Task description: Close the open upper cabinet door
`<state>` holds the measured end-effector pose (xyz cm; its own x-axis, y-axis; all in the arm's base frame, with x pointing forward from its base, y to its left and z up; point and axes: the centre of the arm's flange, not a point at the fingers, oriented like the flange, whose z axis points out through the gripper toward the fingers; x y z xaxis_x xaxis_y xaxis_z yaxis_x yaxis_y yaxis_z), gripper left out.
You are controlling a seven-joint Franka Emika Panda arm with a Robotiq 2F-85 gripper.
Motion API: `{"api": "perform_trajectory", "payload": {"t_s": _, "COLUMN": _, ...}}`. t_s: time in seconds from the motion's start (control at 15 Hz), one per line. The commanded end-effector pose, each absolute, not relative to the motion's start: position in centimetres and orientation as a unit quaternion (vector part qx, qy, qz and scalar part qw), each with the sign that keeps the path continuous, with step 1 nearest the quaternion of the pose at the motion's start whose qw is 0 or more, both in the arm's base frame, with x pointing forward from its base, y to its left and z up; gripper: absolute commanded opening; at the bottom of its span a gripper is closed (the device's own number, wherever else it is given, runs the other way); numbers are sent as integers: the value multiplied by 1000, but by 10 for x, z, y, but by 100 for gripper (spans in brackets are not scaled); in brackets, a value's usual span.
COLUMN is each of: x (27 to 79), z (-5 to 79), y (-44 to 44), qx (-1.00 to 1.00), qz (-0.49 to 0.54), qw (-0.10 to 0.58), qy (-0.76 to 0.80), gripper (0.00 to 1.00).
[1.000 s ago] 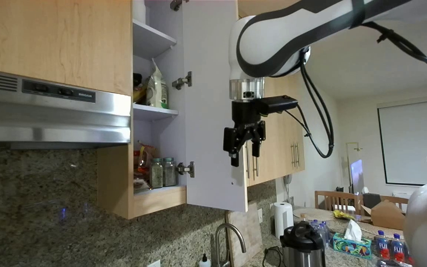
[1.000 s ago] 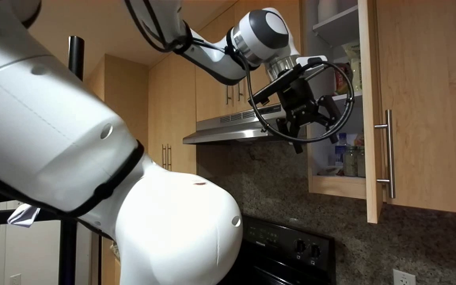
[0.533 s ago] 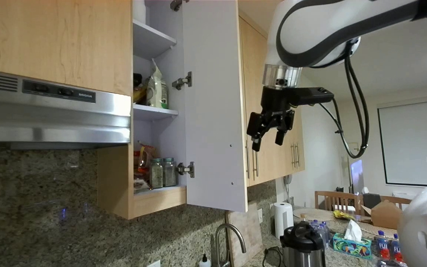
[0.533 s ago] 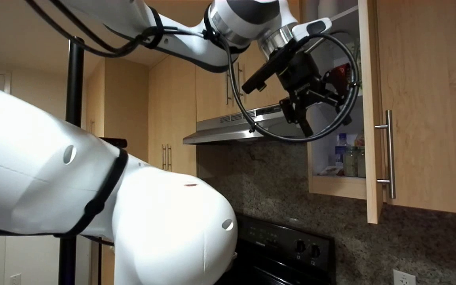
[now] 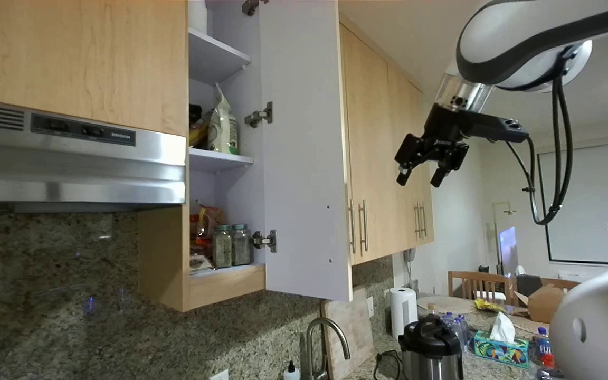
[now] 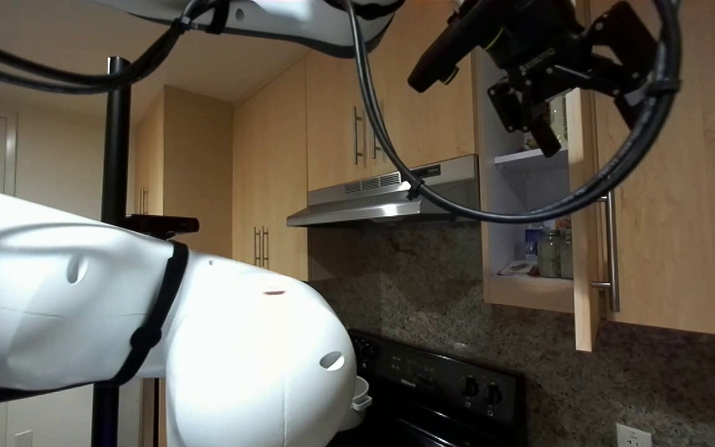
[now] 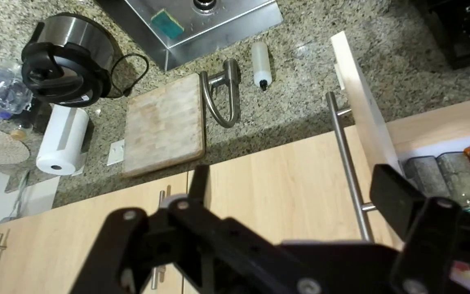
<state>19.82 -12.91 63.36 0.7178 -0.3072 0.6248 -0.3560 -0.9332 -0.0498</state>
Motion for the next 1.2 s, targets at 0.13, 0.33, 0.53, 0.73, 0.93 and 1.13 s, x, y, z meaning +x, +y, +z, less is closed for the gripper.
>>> {"api": "perform_trajectory", "payload": {"t_s": 0.13, "x": 209, "z": 644, "y": -183, "qx": 941, "qz": 312, "qw": 29, "qy": -130, "gripper": 100}}
{"api": "perform_trajectory", "payload": {"t_s": 0.33, "x": 231, "z": 647, "y": -185, "qx": 951, "qz": 288, "qw": 52, "qy": -95, "gripper": 100}}
{"api": "perform_trajectory", "payload": {"t_s": 0.53, "x": 257, "z": 649, "y": -172, "qx": 961, "qz": 260, "qw": 82, "qy": -40, "gripper": 100}}
{"api": "perform_trajectory", "payload": {"t_s": 0.73, "x": 252, "z": 641, "y": -167, "qx": 958, "qz": 273, "qw": 61, "qy": -62, "gripper": 100}}
{"api": "perform_trajectory", "payload": {"t_s": 0.93, "x": 257, "z": 642, "y": -166, "qx": 959, "qz": 268, "qw": 64, "qy": -58, "gripper": 100}}
{"api": "perform_trajectory", "payload": {"t_s": 1.13, "x": 262, "z": 659, "y": -167, "qx": 936, "qz": 330, "qw": 61, "qy": -104, "gripper": 100}}
